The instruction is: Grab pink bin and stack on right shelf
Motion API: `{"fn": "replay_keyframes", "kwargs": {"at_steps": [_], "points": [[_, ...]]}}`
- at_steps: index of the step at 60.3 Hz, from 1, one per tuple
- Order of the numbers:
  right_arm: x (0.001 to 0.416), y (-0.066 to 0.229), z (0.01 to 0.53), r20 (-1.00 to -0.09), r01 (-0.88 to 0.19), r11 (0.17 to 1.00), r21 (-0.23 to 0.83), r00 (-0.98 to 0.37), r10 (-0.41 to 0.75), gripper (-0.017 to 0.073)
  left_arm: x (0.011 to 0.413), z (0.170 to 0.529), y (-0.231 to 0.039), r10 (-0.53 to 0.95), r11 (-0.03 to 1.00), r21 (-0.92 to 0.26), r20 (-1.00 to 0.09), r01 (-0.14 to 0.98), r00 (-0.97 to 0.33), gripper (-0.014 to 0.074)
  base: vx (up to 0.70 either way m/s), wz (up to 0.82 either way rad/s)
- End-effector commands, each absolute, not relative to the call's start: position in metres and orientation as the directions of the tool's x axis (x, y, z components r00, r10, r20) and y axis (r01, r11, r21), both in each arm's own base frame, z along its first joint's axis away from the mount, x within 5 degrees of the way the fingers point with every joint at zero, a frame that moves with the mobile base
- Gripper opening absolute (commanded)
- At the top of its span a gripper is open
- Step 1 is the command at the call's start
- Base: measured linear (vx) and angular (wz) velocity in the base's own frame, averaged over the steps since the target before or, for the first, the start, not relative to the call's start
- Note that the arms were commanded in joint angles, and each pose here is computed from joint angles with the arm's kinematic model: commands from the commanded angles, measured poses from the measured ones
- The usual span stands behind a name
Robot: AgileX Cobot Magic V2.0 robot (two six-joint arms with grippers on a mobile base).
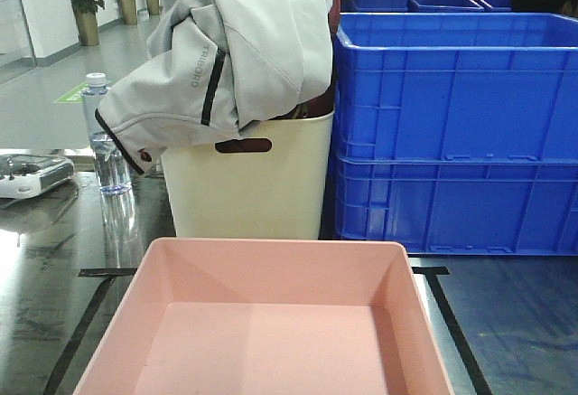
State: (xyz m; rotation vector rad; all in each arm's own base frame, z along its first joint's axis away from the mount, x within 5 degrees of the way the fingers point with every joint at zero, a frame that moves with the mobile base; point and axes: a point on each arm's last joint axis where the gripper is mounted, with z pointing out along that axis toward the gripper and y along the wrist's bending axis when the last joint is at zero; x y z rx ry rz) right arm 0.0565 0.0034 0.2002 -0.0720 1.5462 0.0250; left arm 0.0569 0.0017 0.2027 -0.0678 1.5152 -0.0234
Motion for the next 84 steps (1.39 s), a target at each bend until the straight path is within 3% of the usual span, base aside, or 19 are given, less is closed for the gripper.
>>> {"fn": "replay_keyframes", "kwargs": {"at_steps": [1, 27, 84], "points": [[0.0553, 0.0035, 0.2069, -0.993, -0.058, 0.998, -0.038, 0.115, -0.031, -0.0009, 0.0552, 0.2069, 0.0018, -0.063, 0.998, -0.067, -0.987, -0.022, 0.147, 0.0002, 0.0, 0.0], [0.0549, 0.0015, 0.2104, -0.988, -0.019, 0.999, -0.033, 0.152, -0.03, -0.0009, 0.0552, 0.2069, 0.0018, -0.063, 0.998, -0.067, -0.987, -0.022, 0.147, 0.0002, 0.0, 0.0], [0.0548, 0.0032, 0.2104, -0.987, -0.045, 0.997, -0.06, 0.155, -0.052, -0.0009, 0.0552, 0.2069, 0.0018, -0.063, 0.998, -0.067, -0.987, -0.022, 0.147, 0.0002, 0.0, 0.0]]}}
